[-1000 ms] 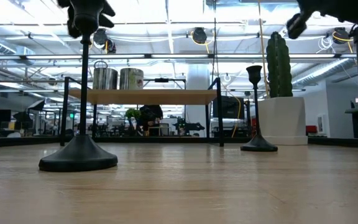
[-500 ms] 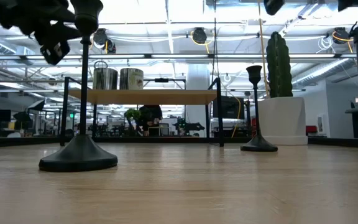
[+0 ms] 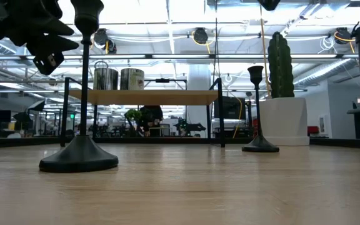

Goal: Pick & Place candle stick holders
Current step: Put the green scented candle on the shelf

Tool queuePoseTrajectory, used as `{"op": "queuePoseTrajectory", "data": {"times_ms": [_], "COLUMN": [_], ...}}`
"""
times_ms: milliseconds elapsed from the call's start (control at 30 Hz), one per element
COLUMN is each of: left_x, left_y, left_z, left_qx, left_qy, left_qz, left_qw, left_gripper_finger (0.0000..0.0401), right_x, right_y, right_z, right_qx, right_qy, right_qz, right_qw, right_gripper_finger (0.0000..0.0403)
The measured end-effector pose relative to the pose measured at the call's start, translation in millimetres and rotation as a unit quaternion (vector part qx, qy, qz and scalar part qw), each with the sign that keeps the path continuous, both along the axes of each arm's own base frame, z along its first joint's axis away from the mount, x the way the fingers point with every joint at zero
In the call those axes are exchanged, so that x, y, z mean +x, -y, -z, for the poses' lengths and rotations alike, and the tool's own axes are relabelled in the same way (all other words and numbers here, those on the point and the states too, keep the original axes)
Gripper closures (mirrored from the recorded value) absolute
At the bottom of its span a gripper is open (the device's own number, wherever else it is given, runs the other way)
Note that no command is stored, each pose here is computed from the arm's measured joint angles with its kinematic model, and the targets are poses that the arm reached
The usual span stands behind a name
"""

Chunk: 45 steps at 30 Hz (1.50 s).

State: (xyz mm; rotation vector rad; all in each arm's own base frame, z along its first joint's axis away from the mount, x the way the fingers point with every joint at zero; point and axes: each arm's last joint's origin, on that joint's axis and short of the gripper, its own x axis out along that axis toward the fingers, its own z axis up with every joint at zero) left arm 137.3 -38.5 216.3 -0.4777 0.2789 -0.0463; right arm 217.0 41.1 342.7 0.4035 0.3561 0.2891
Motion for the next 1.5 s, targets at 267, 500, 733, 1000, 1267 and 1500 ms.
{"op": "queuePoseTrajectory", "data": {"times_ms": [267, 500, 733, 1000, 1267, 1500], "left_x": [0.0, 0.0, -0.3, -0.5, -0.5, -0.6], "left_y": [0.0, -0.1, -0.2, -0.3, 0.0, 0.0], "left_z": [0.0, 0.3, 1.4, 2.1, 2.2, 2.4], "left_qx": [0.013, 0.02, 0.02, 0.019, 0.018, 0.016], "left_qy": [0.002, 0.001, -0.005, -0.009, -0.009, -0.011], "left_qz": [0.003, 0.005, 0.004, 0.004, 0.008, 0.008], "left_qw": [1.0, 1.0, 1.0, 1.0, 1.0, 1.0], "left_gripper_finger": [0.0281, 0.0281, 0.0281, 0.0281, 0.0281, 0.0281], "right_x": [23.5, 36.9, 49.3, 52.2, 50.2, 47.4], "right_y": [-21.9, -45.9, -68.7, -82.2, -82.5, -80.8], "right_z": [3.9, 22.5, 51.4, 74.6, 84.0, 83.9], "right_qx": [-0.008, -0.007, 0.025, 0.032, 0.017, 0.036], "right_qy": [-0.111, -0.181, -0.269, -0.347, -0.384, -0.406], "right_qz": [-0.025, -0.066, -0.099, -0.086, -0.097, -0.077], "right_qw": [0.993, 0.981, 0.958, 0.933, 0.918, 0.91], "right_gripper_finger": [0.0403, 0.0403, 0.0403, 0.0403, 0.0403, 0.0403]}}
